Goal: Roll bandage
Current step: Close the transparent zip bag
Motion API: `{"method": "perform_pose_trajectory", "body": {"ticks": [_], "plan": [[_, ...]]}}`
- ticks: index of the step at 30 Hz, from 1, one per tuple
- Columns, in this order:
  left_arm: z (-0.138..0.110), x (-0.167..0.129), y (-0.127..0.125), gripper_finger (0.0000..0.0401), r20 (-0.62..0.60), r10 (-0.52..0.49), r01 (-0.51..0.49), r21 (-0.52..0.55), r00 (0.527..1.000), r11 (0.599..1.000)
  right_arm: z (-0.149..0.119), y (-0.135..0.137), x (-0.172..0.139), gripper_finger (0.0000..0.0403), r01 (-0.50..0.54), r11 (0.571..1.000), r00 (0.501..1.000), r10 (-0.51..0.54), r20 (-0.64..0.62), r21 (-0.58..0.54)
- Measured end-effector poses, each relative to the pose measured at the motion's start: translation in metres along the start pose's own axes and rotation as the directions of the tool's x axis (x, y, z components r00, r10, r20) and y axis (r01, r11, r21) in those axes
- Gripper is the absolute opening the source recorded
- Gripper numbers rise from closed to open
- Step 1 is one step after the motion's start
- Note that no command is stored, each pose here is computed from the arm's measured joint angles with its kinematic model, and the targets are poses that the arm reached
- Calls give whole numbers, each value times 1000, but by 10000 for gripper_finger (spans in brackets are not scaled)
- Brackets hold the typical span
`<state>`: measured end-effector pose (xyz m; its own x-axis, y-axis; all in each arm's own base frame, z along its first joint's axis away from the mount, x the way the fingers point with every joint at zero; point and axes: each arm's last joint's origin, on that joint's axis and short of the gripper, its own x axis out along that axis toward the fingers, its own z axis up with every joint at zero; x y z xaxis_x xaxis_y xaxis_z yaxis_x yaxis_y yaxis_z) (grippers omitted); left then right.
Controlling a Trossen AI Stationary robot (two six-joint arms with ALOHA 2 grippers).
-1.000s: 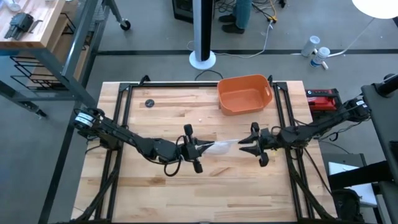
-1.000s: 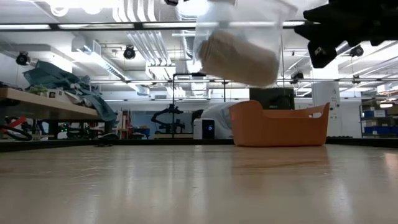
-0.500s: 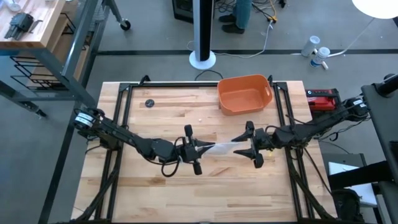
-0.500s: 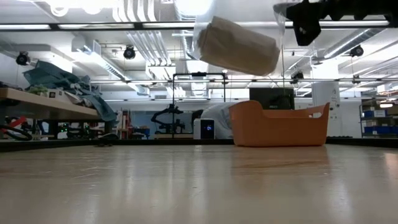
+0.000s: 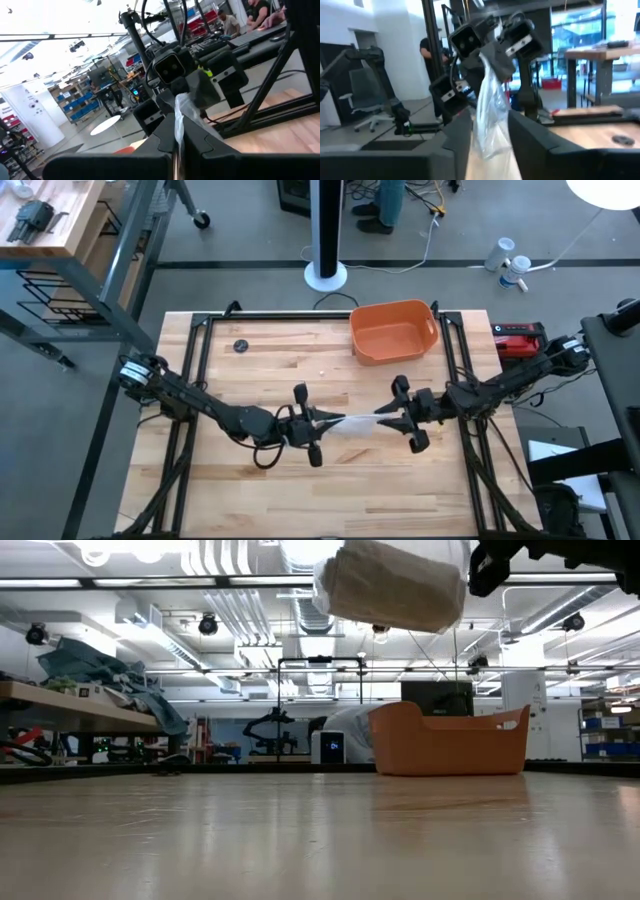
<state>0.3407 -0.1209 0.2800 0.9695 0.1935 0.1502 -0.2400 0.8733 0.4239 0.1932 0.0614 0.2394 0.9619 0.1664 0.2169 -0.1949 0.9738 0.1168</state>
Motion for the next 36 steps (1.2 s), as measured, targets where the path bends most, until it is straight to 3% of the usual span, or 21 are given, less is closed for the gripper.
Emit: {"method": "perform_pose_trajectory", "body": {"ticks": [4,9,13,15,23,27,31,36], "plan": [[1,-1,-1,0,2,-2,2,-1,1000,1000,1,1,1,13,-4,999,1000,4,6,-54],[-4,-2,-4,0,-78,6,-5,20,997,1000,9,2,4,2,-2,996,1000,3,1,-91],[-11,-11,-9,8,-251,121,-110,58,960,992,18,3,8,1,16,991,990,-33,-138,-129],[-12,-17,-11,19,-296,129,-115,64,946,991,25,4,11,1,40,987,971,-75,-227,-156],[-13,-30,-11,60,-390,73,-74,12,918,997,43,5,21,0,43,968,815,-177,-552,-247],[-9,-38,-3,68,-421,8,-59,-108,907,992,39,6,29,0,54,969,774,-194,-602,-242],[0,-26,6,65,-308,-174,84,-286,935,954,28,6,39,0,73,969,743,-211,-635,-237],[2,-6,12,47,-287,-171,77,-310,943,948,14,7,53,0,87,968,701,-227,-676,-236]]}}
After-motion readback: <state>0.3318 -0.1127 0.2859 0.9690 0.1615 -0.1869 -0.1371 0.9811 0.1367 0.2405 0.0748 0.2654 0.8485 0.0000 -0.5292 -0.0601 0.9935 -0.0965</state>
